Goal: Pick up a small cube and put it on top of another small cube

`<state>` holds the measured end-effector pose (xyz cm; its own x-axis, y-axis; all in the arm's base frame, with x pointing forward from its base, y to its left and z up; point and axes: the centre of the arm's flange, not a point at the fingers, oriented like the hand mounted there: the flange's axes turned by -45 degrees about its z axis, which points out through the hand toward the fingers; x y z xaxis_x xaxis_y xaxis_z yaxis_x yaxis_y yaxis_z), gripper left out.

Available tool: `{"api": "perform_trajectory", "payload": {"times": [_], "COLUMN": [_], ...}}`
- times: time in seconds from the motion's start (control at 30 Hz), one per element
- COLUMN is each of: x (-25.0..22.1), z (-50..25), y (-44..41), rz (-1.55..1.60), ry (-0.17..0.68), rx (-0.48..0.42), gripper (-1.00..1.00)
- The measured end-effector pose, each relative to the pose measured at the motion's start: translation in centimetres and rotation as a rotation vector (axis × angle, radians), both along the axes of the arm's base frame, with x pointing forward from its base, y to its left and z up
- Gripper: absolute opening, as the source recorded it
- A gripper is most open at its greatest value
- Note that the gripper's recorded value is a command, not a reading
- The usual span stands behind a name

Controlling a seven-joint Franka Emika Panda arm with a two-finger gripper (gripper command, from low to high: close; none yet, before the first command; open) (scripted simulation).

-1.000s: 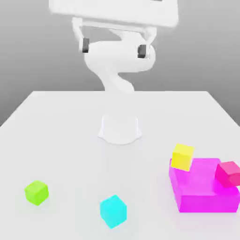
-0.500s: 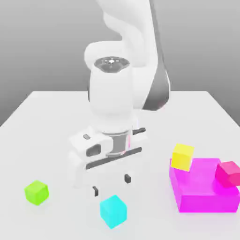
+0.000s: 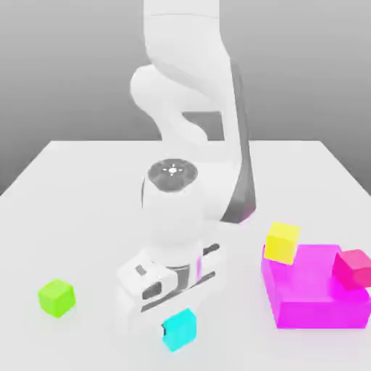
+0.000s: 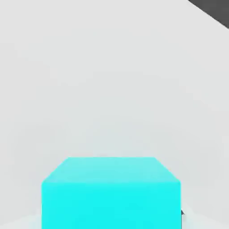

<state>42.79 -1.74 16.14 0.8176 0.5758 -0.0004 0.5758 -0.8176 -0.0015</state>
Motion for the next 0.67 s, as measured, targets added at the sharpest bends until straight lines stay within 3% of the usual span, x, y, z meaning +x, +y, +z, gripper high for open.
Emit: {"api": "perform_trajectory", "payload": {"times": [0.1, 0.23, 0.37, 0.53, 0.57, 0.67], "x": [-0.1, -1.7, -6.8, -7.2, -7.3, -7.3], "z": [3.1, 5.5, 7.7, 3.6, 2.4, 2.4], "y": [-0.6, -10.6, -21.8, -22.7, -22.7, -22.7], "rz": [-0.018, -0.321, -0.691, -0.734, -0.734, -0.734], "ry": [0.0, 0.002, 0.001, 0.0, 0.0, 0.0], "rx": [-0.002, -0.01, -0.004, 0.0, 0.0, 0.0], "gripper": [-1.0, -1.0, -1.0, -1.0, 1.0, 1.0]}}
